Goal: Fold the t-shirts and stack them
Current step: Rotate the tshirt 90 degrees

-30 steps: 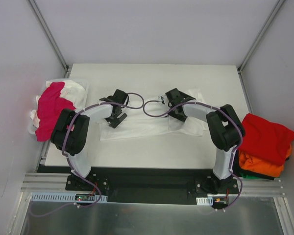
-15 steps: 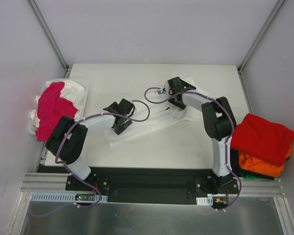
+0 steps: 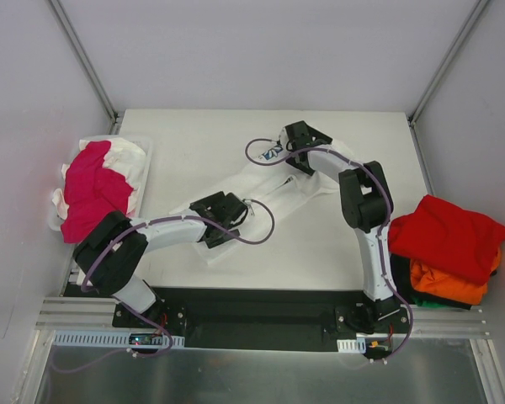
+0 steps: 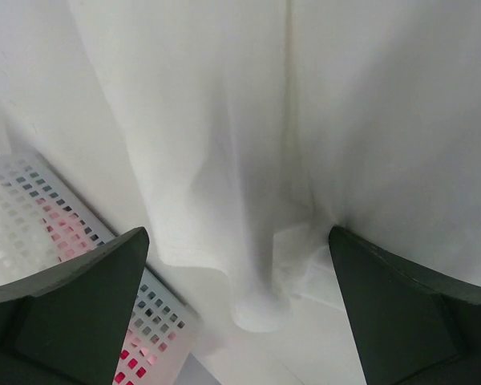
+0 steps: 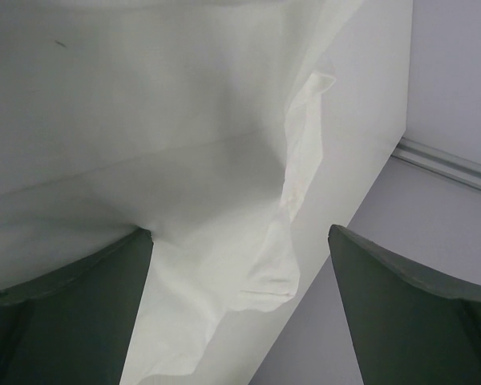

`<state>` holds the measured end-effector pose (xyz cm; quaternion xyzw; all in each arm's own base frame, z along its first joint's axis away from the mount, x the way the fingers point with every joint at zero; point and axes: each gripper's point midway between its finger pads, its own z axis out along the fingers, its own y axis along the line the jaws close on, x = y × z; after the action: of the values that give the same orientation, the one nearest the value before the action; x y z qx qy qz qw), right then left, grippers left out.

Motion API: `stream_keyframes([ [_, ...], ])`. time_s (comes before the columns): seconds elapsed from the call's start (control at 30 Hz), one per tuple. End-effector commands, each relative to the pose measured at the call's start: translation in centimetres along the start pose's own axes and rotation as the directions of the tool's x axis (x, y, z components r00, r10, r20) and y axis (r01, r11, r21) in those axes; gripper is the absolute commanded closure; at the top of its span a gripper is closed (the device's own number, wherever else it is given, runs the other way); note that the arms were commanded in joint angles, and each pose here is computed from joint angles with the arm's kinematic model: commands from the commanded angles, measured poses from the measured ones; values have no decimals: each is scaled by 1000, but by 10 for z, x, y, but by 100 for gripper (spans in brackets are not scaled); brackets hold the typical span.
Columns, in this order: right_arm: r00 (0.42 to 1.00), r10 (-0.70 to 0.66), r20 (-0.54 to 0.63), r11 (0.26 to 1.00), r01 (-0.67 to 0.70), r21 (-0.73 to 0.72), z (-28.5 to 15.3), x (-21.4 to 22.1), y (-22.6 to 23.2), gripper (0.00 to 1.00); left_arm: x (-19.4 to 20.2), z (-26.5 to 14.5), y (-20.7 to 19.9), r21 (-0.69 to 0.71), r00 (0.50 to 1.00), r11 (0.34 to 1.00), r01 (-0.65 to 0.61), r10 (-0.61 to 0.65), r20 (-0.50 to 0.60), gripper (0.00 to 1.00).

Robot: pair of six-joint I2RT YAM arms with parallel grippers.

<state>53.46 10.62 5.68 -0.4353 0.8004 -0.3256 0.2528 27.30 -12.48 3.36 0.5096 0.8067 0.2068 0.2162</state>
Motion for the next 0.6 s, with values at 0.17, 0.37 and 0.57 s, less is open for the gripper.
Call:
stream_keyframes([
  [0.17, 998, -66, -7, 995, 65, -69, 25, -3, 15, 4, 16, -16, -82, 329, 952, 900, -285, 305, -12, 1],
  [0.37, 995, -90, 50, 993, 93, -74, 28, -16, 13, 4, -23, -33, -96, 390, 927, 844, -369, 362, 94, 1],
  [0.57, 989, -122, 89, 991, 127, -47, 34, -32, 4, 4, -61, -46, -113, 409, 891, 792, -453, 411, 191, 1],
])
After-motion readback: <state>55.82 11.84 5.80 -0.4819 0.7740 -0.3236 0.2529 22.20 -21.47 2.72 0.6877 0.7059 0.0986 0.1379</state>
